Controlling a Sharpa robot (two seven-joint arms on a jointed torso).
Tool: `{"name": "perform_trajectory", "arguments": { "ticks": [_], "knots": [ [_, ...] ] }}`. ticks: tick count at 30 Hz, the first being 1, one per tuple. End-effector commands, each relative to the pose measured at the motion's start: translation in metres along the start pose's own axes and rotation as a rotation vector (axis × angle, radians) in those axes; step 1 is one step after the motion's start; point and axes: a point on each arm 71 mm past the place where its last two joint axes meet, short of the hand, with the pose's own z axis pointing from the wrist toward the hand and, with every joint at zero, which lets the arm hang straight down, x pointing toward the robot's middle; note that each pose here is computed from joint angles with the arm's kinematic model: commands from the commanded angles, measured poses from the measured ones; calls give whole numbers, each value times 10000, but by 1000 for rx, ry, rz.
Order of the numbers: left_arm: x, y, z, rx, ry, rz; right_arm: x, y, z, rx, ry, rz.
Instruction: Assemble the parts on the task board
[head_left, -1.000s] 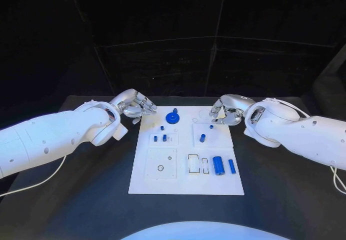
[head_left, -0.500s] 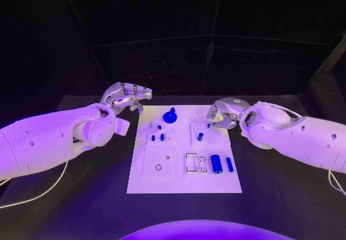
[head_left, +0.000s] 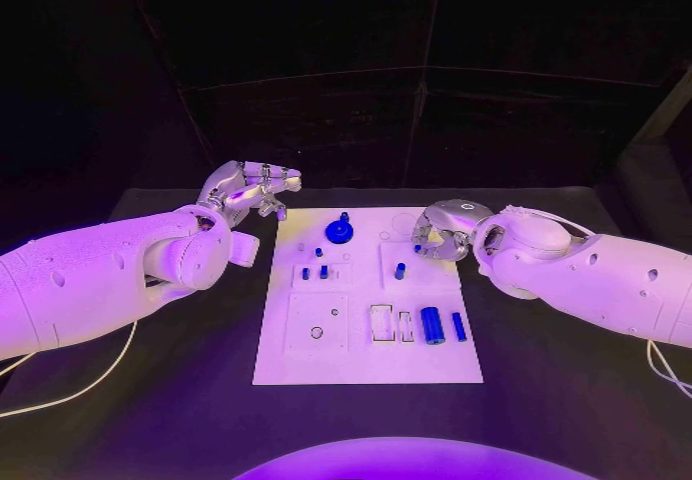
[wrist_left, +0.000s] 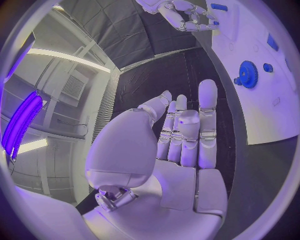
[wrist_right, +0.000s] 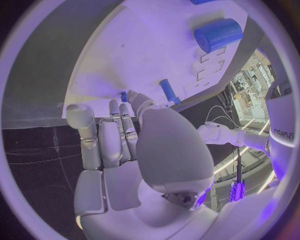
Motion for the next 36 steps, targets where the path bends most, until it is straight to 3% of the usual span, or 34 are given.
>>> {"name": "perform_trajectory", "arguments": {
  "ticks": [1, 22, 36],
  "knots": [
    [17, -19, 6, 16, 7, -21, 23, 13, 11, -2, 30, -11],
    [39, 0, 19, -3, 31, -31, 103, 48, 65, 20, 64, -30],
    [34, 5, 17, -9, 38, -33, 110, 51, 63, 51, 38, -87]
  ]
}}
